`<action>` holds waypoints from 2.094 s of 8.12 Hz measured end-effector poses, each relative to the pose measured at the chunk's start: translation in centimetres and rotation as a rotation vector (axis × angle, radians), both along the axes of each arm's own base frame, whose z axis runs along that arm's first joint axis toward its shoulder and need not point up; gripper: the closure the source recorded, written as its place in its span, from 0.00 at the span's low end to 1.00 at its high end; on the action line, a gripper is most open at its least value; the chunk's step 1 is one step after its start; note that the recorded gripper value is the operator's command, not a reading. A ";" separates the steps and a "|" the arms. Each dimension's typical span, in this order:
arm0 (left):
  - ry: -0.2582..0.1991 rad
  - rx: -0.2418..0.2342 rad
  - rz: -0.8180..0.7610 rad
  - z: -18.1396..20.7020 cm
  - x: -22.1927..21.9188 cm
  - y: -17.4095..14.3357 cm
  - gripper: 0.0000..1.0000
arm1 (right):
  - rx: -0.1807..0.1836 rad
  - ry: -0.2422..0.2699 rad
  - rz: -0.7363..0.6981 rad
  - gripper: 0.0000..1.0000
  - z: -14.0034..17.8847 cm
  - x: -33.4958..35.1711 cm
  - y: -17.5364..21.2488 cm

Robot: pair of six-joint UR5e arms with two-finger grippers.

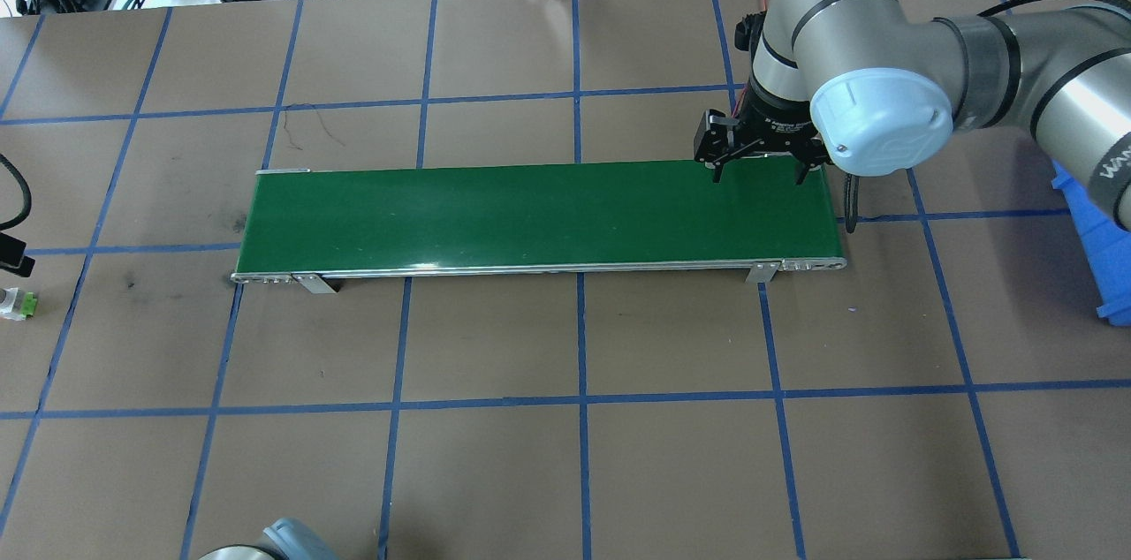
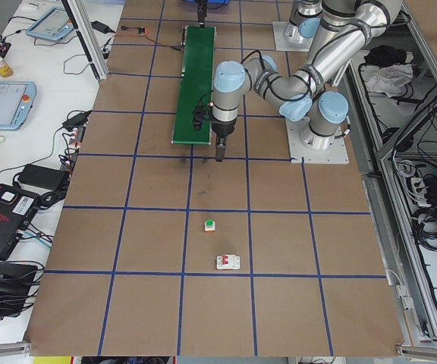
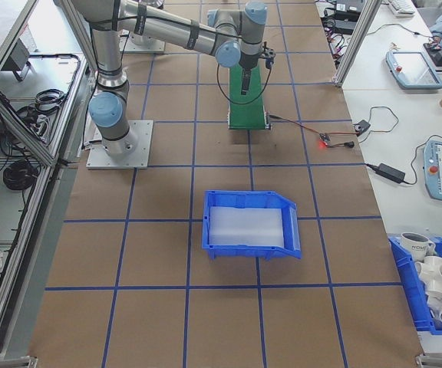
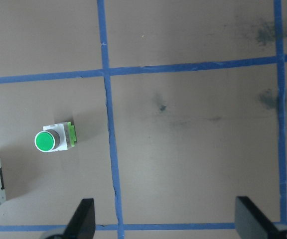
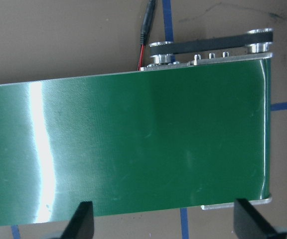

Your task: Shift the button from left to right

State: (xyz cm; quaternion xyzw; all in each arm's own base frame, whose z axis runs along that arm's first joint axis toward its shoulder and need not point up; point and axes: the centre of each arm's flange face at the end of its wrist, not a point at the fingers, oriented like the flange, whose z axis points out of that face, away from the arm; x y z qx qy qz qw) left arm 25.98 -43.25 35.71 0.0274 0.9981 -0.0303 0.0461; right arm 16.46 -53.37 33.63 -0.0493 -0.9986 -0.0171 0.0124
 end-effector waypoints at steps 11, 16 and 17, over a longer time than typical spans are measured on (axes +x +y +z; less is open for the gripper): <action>0.126 0.097 -0.015 -13.9 16.5 -1.5 0.00 | -0.070 0.015 0.064 0.00 17.5 -0.8 3.8; 0.130 0.088 0.017 -17.1 17.2 -2.1 1.00 | -0.121 0.019 0.157 0.00 19.2 -1.8 4.7; 0.127 0.084 0.024 -17.2 17.2 -2.2 1.00 | -0.120 0.016 0.115 0.00 19.2 -3.9 4.1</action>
